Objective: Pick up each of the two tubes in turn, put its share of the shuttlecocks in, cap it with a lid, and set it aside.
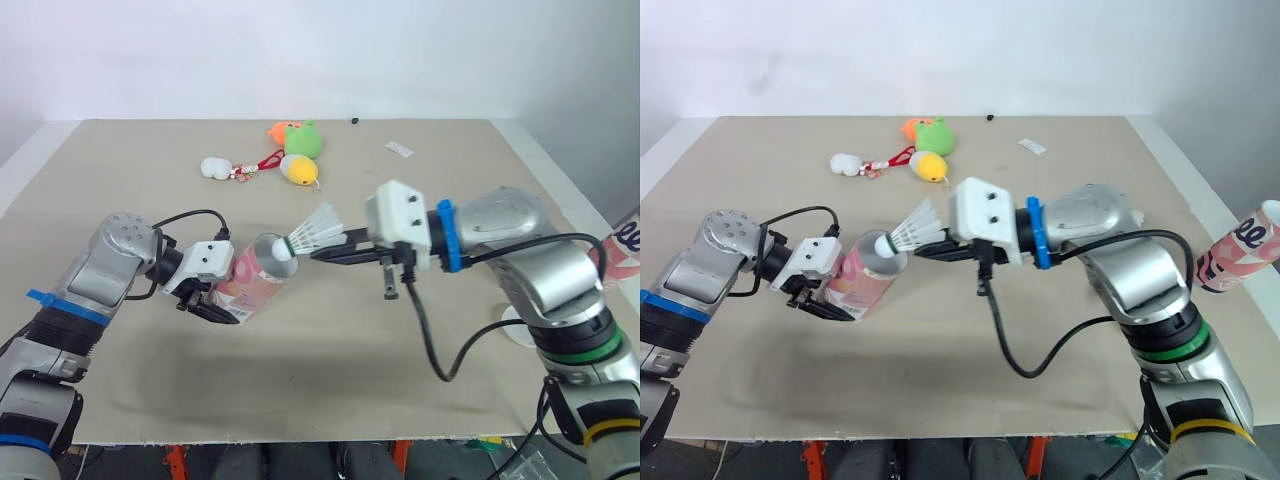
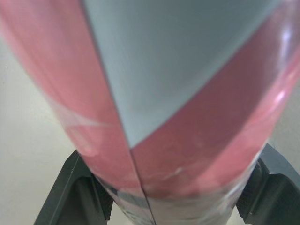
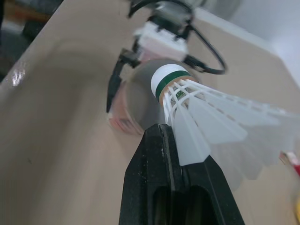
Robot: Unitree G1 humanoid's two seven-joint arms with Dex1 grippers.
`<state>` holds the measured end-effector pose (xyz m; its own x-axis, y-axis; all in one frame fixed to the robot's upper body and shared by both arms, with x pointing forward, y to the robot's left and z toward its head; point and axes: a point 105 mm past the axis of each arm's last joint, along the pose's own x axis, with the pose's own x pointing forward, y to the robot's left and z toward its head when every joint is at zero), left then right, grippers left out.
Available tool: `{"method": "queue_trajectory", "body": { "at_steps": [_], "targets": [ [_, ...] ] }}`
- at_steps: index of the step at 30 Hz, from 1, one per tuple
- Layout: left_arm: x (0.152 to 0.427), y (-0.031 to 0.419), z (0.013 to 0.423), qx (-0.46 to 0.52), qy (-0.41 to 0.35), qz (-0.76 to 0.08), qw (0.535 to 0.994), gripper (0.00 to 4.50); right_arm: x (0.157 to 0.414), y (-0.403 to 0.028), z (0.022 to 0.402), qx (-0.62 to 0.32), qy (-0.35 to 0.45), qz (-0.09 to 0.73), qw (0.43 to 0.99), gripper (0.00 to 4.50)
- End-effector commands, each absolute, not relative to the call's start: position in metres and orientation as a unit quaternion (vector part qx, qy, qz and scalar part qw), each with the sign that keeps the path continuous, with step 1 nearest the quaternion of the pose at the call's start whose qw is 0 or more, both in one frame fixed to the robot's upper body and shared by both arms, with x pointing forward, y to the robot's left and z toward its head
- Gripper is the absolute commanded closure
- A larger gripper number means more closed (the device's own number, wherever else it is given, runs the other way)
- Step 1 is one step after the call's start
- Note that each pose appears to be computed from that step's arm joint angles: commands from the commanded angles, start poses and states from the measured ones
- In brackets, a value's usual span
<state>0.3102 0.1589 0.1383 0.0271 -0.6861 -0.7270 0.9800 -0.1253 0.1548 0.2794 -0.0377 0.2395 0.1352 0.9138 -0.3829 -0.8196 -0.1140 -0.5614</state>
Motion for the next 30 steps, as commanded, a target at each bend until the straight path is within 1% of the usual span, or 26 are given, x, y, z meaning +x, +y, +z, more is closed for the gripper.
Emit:
{"method": "queue_trajectory", "body": {
  "at_steps": [1,5,6,7,10,11,12,13,15,17,18,19,21,22,24,26,30],
  "targets": [
    [0.307,0.158,0.125,0.345,0.234,-0.673,0.611,1.82,0.282,-0.027,0.24,-0.404,-0.076,0.659,0.63,4.47],
    [0.307,0.158,0.125,0.345,0.234,-0.673,0.611,1.82,0.289,-0.015,0.241,-0.426,-0.08,0.661,0.613,4.47],
    [0.306,0.158,0.125,0.345,0.235,-0.673,0.611,1.82,0.29,-0.014,0.24,-0.43,-0.078,0.664,0.607,3.82],
    [0.306,0.158,0.125,0.344,0.235,-0.673,0.611,1.82,0.289,-0.015,0.24,-0.434,-0.077,0.669,0.599,3.58],
    [0.306,0.158,0.125,0.344,0.235,-0.673,0.611,1.82,0.283,-0.016,0.248,-0.42,-0.084,0.681,0.594,2.18],
    [0.306,0.158,0.125,0.344,0.235,-0.673,0.611,1.82,0.275,-0.02,0.252,-0.397,-0.078,0.698,0.591,1.42],
    [0.305,0.158,0.125,0.344,0.235,-0.673,0.611,1.82,0.268,-0.024,0.255,-0.378,-0.074,0.712,0.587,1.19],
    [0.305,0.158,0.124,0.343,0.235,-0.674,0.611,1.82,0.262,-0.03,0.259,-0.356,-0.067,0.724,0.587,0.77],
    [0.304,0.155,0.124,0.342,0.233,-0.677,0.609,1.82,0.266,-0.053,0.268,-0.314,-0.063,0.704,0.634,0.77],
    [0.303,0.153,0.123,0.34,0.23,-0.68,0.607,1.82,0.27,-0.074,0.272,-0.291,-0.06,0.668,0.682,0.77],
    [0.303,0.153,0.123,0.339,0.23,-0.681,0.607,1.82,0.271,-0.081,0.273,-0.285,-0.058,0.656,0.696,0.77],
    [0.303,0.151,0.122,0.338,0.228,-0.683,0.606,1.82,0.276,-0.098,0.273,-0.271,-0.061,0.614,0.739,0.77],
    [0.302,0.15,0.121,0.337,0.227,-0.684,0.605,1.82,0.282,-0.121,0.273,-0.254,-0.06,0.552,0.792,0.77],
    [0.302,0.149,0.12,0.336,0.226,-0.686,0.605,1.82,0.286,-0.136,0.271,-0.254,-0.062,0.507,0.821,0.77],
    [0.302,0.144,0.118,0.33,0.221,-0.693,0.601,1.82,0.288,-0.186,0.258,-0.251,-0.04,0.385,0.887,0.77],
    [0.301,0.139,0.117,0.325,0.217,-0.701,0.597,1.82,0.278,-0.222,0.246,-0.251,-0.012,0.301,0.92,0.77],
    [0.303,0.129,0.115,0.324,0.207,-0.711,0.589,1.82,0.254,-0.254,0.232,-0.234,0.026,0.236,0.943,0.77]
  ]
}}
